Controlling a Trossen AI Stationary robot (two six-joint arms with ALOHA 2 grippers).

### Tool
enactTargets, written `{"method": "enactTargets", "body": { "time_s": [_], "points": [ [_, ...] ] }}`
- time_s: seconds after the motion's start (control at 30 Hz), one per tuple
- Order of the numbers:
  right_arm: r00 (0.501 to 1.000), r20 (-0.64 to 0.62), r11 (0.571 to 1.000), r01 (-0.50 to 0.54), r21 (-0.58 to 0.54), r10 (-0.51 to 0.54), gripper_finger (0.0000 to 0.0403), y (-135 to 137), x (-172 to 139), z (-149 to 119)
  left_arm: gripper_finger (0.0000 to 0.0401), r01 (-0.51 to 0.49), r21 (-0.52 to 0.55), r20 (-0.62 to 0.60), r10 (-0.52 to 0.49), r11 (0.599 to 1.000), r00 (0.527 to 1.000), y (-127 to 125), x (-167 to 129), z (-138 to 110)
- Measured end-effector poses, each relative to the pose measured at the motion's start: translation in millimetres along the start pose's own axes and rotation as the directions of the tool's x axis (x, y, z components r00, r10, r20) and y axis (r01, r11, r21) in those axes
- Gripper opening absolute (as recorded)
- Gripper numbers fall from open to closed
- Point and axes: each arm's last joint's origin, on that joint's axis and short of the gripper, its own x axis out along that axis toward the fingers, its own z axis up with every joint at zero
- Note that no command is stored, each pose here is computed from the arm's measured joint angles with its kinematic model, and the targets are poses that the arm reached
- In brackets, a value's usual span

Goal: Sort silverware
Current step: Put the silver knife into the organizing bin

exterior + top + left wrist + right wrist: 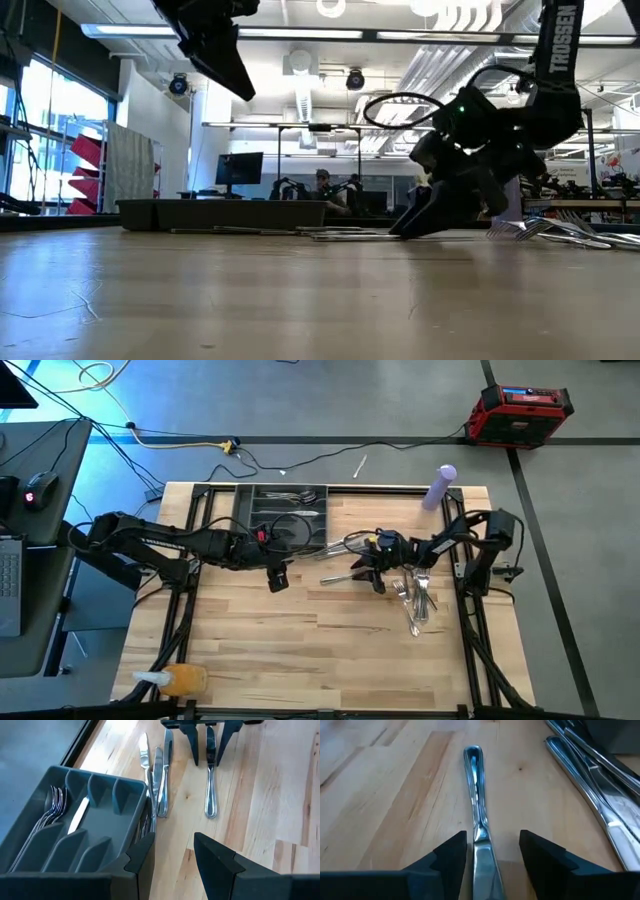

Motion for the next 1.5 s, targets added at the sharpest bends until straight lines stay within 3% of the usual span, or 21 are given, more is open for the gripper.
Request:
{"method": "enactTargets", "body": {
  "time_s": [0.37, 0.73, 0.87, 1.07, 1.5],
  "points": [
    [0.999, 0.039, 0.999, -0.009, -0.037, 0.011, 0.0155, 6, 24, -18, 0.0117, 0.004, -0.008, 0.024, -0.003, 1.0, 1.0, 0, 0, 3],
    [0.997, 0.074, 1.0, 0.002, -0.019, 0.0, 0.0022, 6, 31, -24, 0.0117, 0.005, -0.008, 0.037, -0.005, 1.0, 0.999, 0, 0, 4],
    [0.997, 0.075, 0.999, 0.01, 0.039, -0.013, 0.002, 6, 31, -24, 0.0117, 0.006, -0.013, 0.038, -0.005, 1.0, 0.999, 0, 0, 4],
    [0.994, 0.111, 0.995, 0.012, 0.104, -0.024, 0.002, 6, 29, -21, 0.0117, 0.004, -0.147, 0.041, 0.002, 0.989, 0.999, 3, 2, 5],
    [0.99, 0.143, 0.994, -0.009, 0.111, -0.007, 0.002, 7, 21, -3, 0.0117, 0.052, -0.087, 0.026, -0.049, 0.995, 0.998, -11, 28, 8]
  ]
}}
